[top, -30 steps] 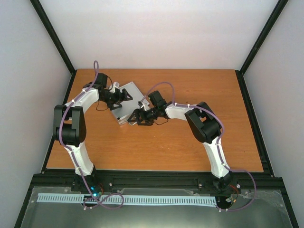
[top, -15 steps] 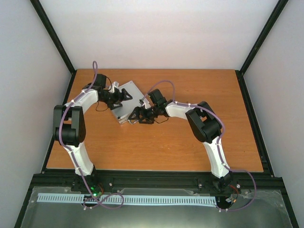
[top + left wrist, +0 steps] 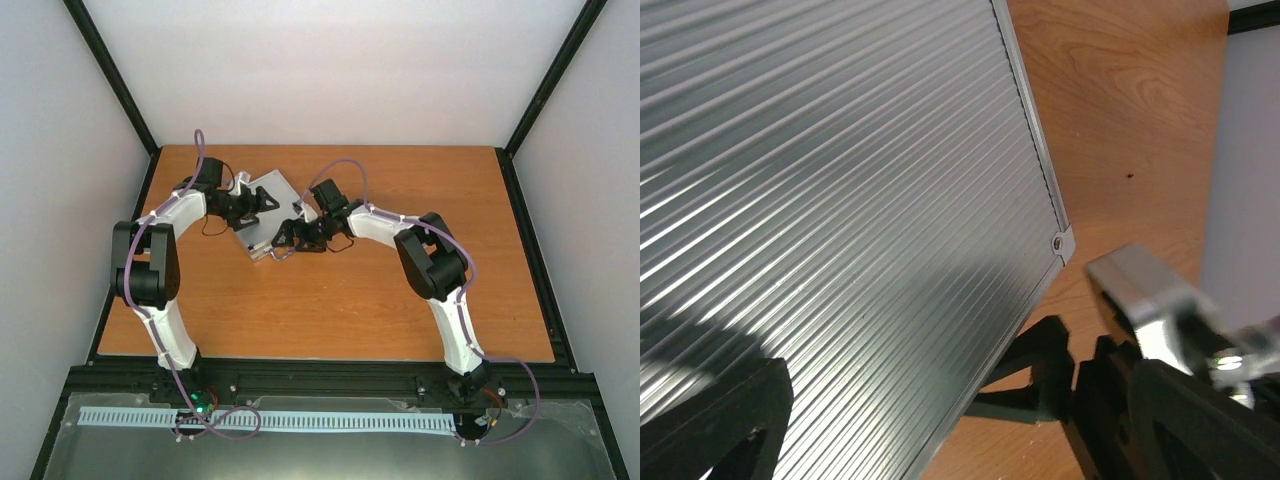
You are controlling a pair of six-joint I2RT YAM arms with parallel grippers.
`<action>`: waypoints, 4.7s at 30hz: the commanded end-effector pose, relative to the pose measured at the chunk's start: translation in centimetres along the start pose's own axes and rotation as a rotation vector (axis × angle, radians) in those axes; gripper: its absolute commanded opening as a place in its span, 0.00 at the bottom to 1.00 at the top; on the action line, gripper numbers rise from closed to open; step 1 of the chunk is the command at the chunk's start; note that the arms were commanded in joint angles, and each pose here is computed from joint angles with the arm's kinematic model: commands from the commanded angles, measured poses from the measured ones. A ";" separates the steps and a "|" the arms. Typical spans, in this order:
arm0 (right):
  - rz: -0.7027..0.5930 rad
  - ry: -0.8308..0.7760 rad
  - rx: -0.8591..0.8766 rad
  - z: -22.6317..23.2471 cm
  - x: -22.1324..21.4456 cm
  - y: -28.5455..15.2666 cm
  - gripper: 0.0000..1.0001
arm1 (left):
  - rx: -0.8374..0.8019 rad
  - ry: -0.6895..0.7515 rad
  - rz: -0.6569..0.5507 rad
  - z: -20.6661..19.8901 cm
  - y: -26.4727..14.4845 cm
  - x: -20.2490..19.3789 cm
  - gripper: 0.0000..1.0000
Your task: Pack up texas hold em set
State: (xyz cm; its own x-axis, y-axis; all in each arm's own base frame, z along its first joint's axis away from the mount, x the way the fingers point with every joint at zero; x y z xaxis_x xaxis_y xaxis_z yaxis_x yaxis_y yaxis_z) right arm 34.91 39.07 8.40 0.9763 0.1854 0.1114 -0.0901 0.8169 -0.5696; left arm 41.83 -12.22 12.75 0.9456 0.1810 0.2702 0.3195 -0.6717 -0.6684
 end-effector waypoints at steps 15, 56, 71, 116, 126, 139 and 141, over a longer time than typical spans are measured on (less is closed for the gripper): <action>0.066 -0.291 -0.128 1.0 0.1 -1.8 1.00 | 0.089 -0.108 0.100 3.3 2.1 -2.0 0.95; 0.124 -0.108 -0.172 -1.0 -2.2 0.9 1.00 | 0.102 -0.099 0.109 3.5 2.1 -1.8 0.95; 0.040 -0.018 -0.011 -0.7 -1.0 2.1 1.00 | 0.113 -0.102 0.113 3.7 1.9 -2.3 0.95; -0.224 -0.031 0.309 3.7 5.7 -2.7 1.00 | 0.115 -0.103 0.119 4.1 2.4 -2.3 0.95; -0.191 -0.067 0.225 3.9 4.1 -3.9 0.99 | 0.110 -0.107 0.121 4.2 2.7 -2.1 0.95; -0.125 -0.196 -0.056 0.9 -0.4 -5.7 0.03 | 0.114 -0.104 0.121 4.1 2.7 -1.9 0.95; -0.107 -0.200 -0.059 0.5 -0.4 -4.8 0.03 | 0.117 -0.104 0.119 4.2 2.6 -1.9 0.95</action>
State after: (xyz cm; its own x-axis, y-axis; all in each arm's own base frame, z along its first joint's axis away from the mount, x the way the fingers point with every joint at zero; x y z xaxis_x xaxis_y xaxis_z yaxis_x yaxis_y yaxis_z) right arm 35.60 35.69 14.90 0.9259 0.1364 0.3523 0.0663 0.8594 -0.5070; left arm 43.33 -12.17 12.67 0.9431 0.1765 0.2818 0.3250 -0.6687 -0.6687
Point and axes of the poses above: each gripper's point midway between its finger pads, its own y axis out along the fingers, its own z axis along the line the jaws close on, x = y × z, the point moved 3 cm from there along -y, back along the fingers, and after that the axes turned 6 degrees about y, right-handed, at the moved point
